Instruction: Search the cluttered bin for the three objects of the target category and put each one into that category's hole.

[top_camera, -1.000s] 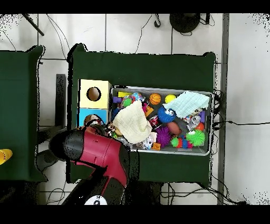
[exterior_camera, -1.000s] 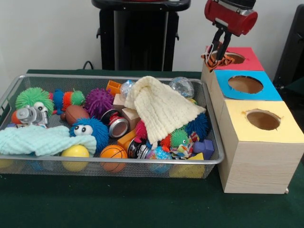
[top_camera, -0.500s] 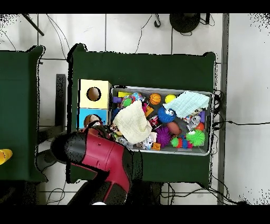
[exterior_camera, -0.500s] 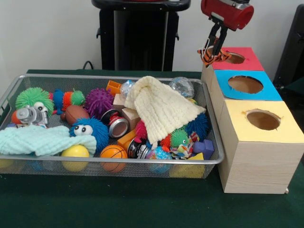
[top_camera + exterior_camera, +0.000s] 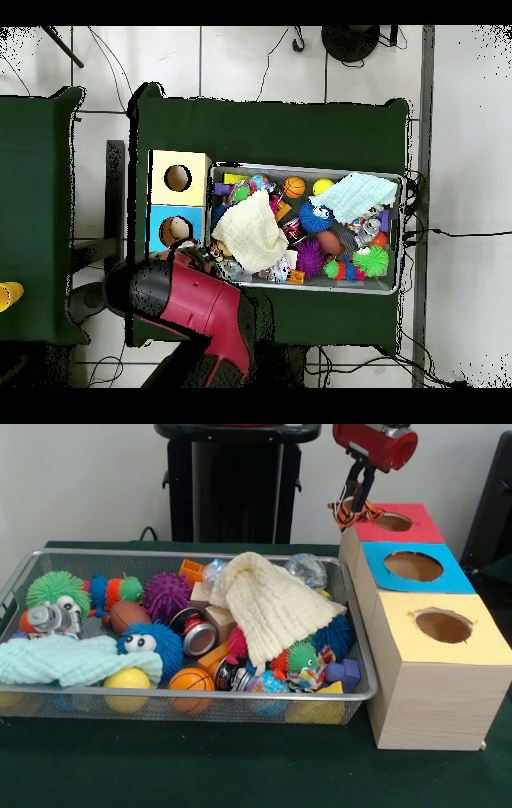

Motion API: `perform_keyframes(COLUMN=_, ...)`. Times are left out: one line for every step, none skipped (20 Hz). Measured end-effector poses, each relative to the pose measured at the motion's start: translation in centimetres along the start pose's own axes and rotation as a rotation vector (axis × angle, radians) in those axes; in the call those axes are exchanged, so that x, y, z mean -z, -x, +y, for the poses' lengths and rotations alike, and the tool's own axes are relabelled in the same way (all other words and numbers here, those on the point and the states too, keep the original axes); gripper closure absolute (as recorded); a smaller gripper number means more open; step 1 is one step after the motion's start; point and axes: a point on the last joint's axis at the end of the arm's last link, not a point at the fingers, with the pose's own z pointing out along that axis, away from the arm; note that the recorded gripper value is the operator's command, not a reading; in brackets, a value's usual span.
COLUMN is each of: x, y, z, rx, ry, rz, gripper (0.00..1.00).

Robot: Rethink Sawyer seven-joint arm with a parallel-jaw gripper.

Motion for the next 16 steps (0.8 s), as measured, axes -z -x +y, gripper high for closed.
perform_keyframes(x=-0.1, y=-0.2, z=-0.1, rx=-0.003, ry=-0.001, rz=0.006, gripper=1.00)
perform_keyframes(x=-0.4, y=-0.7, z=-0.2, rx=-0.010, ry=-0.003, rz=0.021, gripper=1.00)
perform_keyframes(x=-0.5, y=-1.1, z=-0.3, rx=-0.014, ry=-0.003, rz=0.032, gripper=1.00)
perform_keyframes(x=-0.6, y=-1.4, z=-0.4, rx=-0.017, ry=-0.003, rz=0.043, gripper=1.00)
perform_keyframes(x=-0.7, y=-1.8, z=-0.4, rx=-0.020, ry=-0.002, rz=0.052, gripper=1.00)
perform_keyframes(x=-0.7, y=-2.0, z=-0.4, rx=-0.021, ry=-0.001, rz=0.059, gripper=1.00)
perform_keyframes(x=-0.8, y=-2.8, z=-0.3, rx=-0.024, ry=0.003, rz=0.079, gripper=1.00)
perform_keyframes(x=-0.8, y=-3.0, z=-0.3, rx=-0.024, ry=0.003, rz=0.085, gripper=1.00)
perform_keyframes(x=-0.9, y=-3.4, z=-0.3, rx=-0.025, ry=0.003, rz=0.093, gripper=1.00)
perform_keyframes(x=-1.0, y=-3.7, z=-0.4, rx=-0.026, ry=0.002, rz=0.101, gripper=1.00)
perform_keyframes(x=-1.1, y=-4.1, z=-0.5, rx=-0.026, ry=0.001, rz=0.110, gripper=1.00)
perform_keyframes(x=-1.2, y=-4.3, z=-0.5, rx=-0.026, ry=-0.001, rz=0.114, gripper=1.00)
perform_keyframes(x=-1.3, y=-4.5, z=-0.6, rx=-0.026, ry=-0.002, rz=0.118, gripper=1.00)
perform_keyframes(x=-1.4, y=-4.8, z=-0.6, rx=-0.025, ry=-0.003, rz=0.125, gripper=1.00)
perform_keyframes(x=-1.4, y=-5.0, z=-0.6, rx=-0.025, ry=-0.004, rz=0.129, gripper=1.00)
perform_keyframes(x=-1.6, y=-5.7, z=-0.4, rx=-0.025, ry=-0.003, rz=0.142, gripper=1.00)
